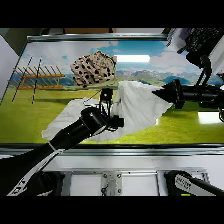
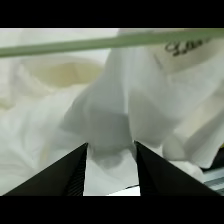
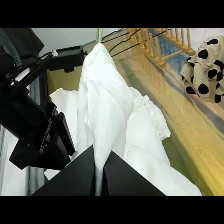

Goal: Fold the clothes and pants, and hang the long-sleeved shirts on hangers.

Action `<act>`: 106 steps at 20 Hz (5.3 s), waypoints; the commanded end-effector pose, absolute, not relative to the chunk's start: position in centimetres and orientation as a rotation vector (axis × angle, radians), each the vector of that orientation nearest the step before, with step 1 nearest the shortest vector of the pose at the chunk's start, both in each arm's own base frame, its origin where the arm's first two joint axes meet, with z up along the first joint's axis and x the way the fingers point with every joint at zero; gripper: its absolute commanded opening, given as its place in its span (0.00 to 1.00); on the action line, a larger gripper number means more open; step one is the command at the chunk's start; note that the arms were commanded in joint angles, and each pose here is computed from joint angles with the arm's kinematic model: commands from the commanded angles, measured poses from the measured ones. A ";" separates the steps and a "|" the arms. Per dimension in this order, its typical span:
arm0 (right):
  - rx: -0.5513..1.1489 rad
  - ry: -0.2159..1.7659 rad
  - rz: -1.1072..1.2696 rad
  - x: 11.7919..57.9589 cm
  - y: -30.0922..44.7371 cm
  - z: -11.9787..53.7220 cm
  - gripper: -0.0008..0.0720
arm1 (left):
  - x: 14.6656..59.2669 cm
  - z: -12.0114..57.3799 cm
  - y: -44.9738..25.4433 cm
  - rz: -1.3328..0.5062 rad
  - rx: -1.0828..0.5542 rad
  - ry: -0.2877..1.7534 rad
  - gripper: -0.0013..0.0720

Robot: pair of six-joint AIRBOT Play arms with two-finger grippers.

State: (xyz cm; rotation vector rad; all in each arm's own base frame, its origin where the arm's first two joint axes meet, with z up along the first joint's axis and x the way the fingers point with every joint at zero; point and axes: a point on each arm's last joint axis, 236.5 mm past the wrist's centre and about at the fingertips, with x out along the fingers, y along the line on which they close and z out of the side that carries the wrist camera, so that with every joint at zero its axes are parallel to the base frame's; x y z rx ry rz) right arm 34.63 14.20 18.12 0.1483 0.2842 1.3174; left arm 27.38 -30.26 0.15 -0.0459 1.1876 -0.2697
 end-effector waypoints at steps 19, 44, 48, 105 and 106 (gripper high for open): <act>0.161 0.303 1.298 32.4 14.9 21.4 0.02 | 29.4 6.9 -19.3 -0.098 -0.078 1.139 0.03; 0.224 0.081 1.214 30.4 15.9 30.5 0.02 | 33.0 8.3 -16.6 -0.179 -0.166 1.090 0.03; 0.237 0.099 1.229 30.0 16.1 30.4 0.02 | 33.5 7.3 -16.7 -0.175 -0.157 1.107 0.03; 0.291 0.250 1.181 30.6 16.9 28.5 0.02 | 34.5 12.4 -14.3 -0.165 -0.252 0.946 0.03; 0.267 0.275 1.172 30.7 16.8 27.7 0.02 | 34.4 12.6 -14.2 -0.166 -0.253 0.940 0.03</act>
